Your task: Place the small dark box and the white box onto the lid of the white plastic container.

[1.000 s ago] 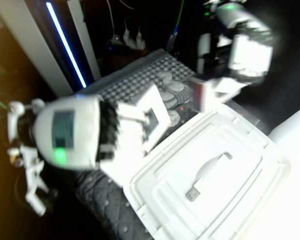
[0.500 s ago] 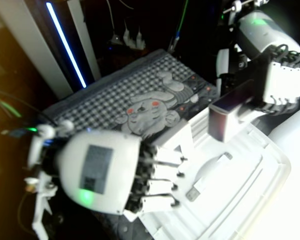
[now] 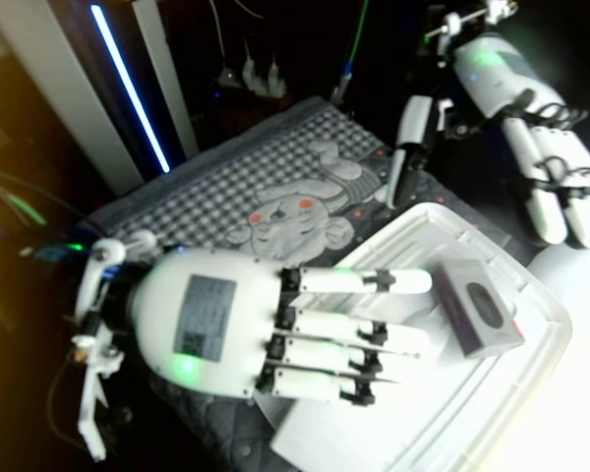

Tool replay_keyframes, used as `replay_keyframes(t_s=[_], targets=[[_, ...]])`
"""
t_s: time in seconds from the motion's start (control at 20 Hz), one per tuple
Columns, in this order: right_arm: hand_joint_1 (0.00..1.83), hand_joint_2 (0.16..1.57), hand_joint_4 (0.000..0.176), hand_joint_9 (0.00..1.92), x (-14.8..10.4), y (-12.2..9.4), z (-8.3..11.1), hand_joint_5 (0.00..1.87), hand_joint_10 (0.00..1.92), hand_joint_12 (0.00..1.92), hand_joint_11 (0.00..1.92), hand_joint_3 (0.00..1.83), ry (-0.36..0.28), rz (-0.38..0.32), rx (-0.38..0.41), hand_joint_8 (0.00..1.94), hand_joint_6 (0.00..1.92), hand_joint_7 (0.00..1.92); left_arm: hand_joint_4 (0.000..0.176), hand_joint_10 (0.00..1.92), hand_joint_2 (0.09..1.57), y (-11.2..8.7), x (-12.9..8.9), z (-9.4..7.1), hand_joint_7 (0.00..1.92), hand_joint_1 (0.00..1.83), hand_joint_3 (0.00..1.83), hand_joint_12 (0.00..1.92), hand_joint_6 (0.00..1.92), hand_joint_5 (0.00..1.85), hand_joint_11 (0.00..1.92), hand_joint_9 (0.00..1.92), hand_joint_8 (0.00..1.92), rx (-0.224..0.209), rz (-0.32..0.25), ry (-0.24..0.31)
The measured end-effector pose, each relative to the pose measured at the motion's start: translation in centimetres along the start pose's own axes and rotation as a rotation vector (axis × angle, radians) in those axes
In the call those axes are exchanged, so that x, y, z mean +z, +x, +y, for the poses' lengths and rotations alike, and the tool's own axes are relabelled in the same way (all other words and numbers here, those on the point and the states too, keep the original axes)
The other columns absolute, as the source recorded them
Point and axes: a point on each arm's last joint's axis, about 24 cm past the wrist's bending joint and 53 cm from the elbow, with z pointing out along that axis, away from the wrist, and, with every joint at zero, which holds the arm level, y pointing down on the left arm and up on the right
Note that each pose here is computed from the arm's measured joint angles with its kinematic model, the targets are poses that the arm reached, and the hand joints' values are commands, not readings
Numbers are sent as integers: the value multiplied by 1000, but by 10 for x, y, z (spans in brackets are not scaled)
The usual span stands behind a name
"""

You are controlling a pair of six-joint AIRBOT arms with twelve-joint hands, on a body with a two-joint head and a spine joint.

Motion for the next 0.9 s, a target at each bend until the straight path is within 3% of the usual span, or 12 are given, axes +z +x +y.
replay_keyframes(t_s=[0.05,0.15,0.2,0.25,0.3,0.35,0.4,0.45,0.6,0.8,0.85,0.9], targets=[[1062,897,144,17,-3,-5,4,0,6,65,131,0,-13,-8,-1,0,0,0,150,0,866,-3,-3,-1,0,1005,0,19,0,0,41,0,0,-2,-6,4],[966,840,159,61,-8,-10,14,0,2,530,61,13,-43,-18,1,0,0,0,141,0,845,-11,-15,-7,0,963,0,29,0,0,57,0,0,-3,-37,34],[944,832,173,23,-11,-8,20,0,0,621,11,7,-63,-14,4,0,0,0,151,0,832,-14,-23,-13,0,978,0,32,0,0,61,0,0,-4,-54,59],[962,822,175,4,-14,-5,26,0,0,585,1,2,-86,-10,7,0,0,0,99,0,834,-15,-29,-19,0,966,0,25,0,0,42,0,0,-1,-63,79],[887,819,149,19,-17,0,34,0,4,599,0,0,-120,1,1,0,0,0,83,0,834,-16,-32,-22,0,965,0,38,0,0,68,0,0,11,-72,96],[848,806,139,24,-17,4,37,0,4,624,0,0,-132,10,-1,0,0,0,137,0,839,-19,-33,-24,0,939,0,27,0,0,36,0,0,7,-85,104],[833,776,169,11,-17,5,39,0,4,778,0,0,-141,11,0,0,0,0,159,0,849,-22,-34,-23,0,944,0,24,0,0,27,0,0,3,-95,105],[864,752,175,1,-21,6,39,0,0,595,0,0,-147,5,15,0,0,0,173,0,839,-23,-40,-25,0,997,0,23,0,0,22,0,0,-1,-104,114],[866,750,176,0,-35,5,38,0,0,182,0,0,-165,-1,25,0,0,0,176,2,830,-27,-52,-30,0,1020,3,42,0,0,45,90,0,-15,-137,147],[853,732,176,0,-58,5,49,0,0,500,0,1,-236,-18,57,0,0,0,176,0,801,-34,-82,-41,0,948,0,23,0,0,49,0,0,-49,-192,226],[837,731,176,0,-61,6,51,0,0,570,0,0,-248,-21,69,0,0,0,159,0,817,-38,-89,-41,0,930,2,49,0,0,101,0,0,-55,-208,235],[851,741,176,0,-67,9,55,0,0,506,0,2,-269,-14,68,0,0,0,165,0,816,-39,-97,-44,0,913,2,305,0,0,19,0,0,-55,-222,253]])
